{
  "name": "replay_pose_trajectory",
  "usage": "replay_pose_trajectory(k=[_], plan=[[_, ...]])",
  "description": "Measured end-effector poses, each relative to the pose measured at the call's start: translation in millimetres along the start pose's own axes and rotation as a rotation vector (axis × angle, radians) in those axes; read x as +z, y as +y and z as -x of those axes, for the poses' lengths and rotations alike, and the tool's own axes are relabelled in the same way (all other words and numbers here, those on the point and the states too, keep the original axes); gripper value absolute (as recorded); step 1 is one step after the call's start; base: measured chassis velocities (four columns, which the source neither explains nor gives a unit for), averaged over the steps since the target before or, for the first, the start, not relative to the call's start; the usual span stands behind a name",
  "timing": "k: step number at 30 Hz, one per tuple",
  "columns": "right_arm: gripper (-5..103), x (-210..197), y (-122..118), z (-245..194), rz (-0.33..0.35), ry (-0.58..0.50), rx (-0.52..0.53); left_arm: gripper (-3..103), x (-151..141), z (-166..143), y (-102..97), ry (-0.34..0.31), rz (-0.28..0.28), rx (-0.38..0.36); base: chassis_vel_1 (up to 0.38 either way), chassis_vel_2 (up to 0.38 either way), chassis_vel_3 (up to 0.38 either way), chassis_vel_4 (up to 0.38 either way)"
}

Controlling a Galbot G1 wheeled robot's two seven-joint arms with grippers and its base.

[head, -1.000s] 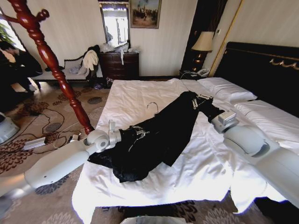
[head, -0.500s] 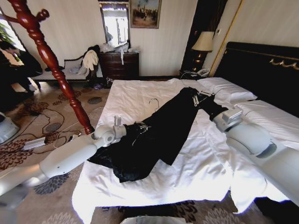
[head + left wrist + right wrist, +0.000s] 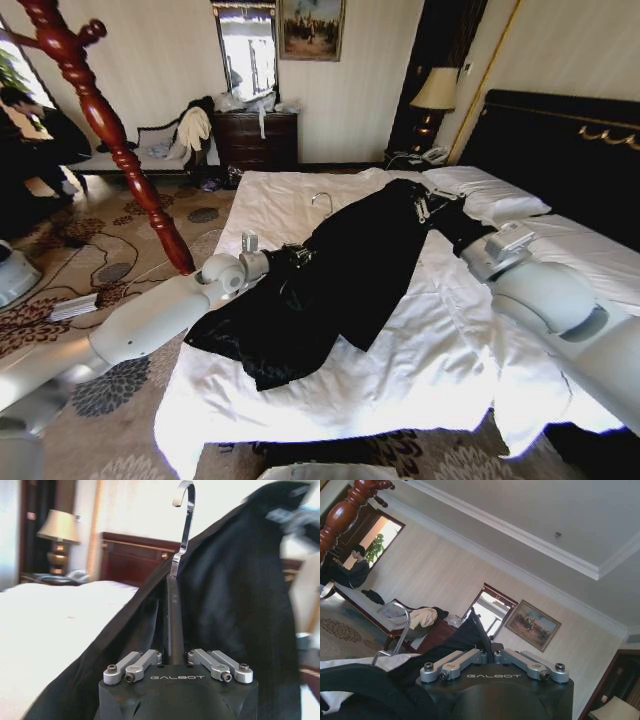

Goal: Pick up the clothes from the bed and hang them on the clothes hanger.

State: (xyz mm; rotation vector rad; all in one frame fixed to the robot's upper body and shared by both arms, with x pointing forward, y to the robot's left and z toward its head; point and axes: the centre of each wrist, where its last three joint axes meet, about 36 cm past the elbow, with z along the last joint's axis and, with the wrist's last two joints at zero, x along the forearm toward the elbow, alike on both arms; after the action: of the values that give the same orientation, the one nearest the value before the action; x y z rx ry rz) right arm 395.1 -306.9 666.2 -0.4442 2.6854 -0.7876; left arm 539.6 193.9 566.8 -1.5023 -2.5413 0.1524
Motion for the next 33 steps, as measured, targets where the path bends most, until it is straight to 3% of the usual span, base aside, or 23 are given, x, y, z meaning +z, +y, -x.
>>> replay_pose_trajectory(k=[4,8,14,23,33], plan=[[0,6,-3,2,-0.007,0.017,0.011,16,6,1,-15.6,0.016,-0.012,0.048,0.000,0.000,0.000,0.000],[0,10,-8,3,-0.017,0.027,0.026,16,9,-2,-9.0,0.026,-0.006,0.023,0.000,0.000,0.000,0.000],[0,13,-13,3,-0.030,0.035,0.041,16,6,-33,4.9,0.028,0.003,-0.030,0.000,0.000,0.000,0.000],[0,12,-15,5,-0.034,0.029,0.045,16,24,-75,-26.0,0.105,0.012,0.055,0.000,0.000,0.000,0.000],[0,3,-11,2,-0.020,0.007,0.031,16,32,-51,-27.2,0.110,-0.007,0.081,0.000,0.000,0.000,0.000]])
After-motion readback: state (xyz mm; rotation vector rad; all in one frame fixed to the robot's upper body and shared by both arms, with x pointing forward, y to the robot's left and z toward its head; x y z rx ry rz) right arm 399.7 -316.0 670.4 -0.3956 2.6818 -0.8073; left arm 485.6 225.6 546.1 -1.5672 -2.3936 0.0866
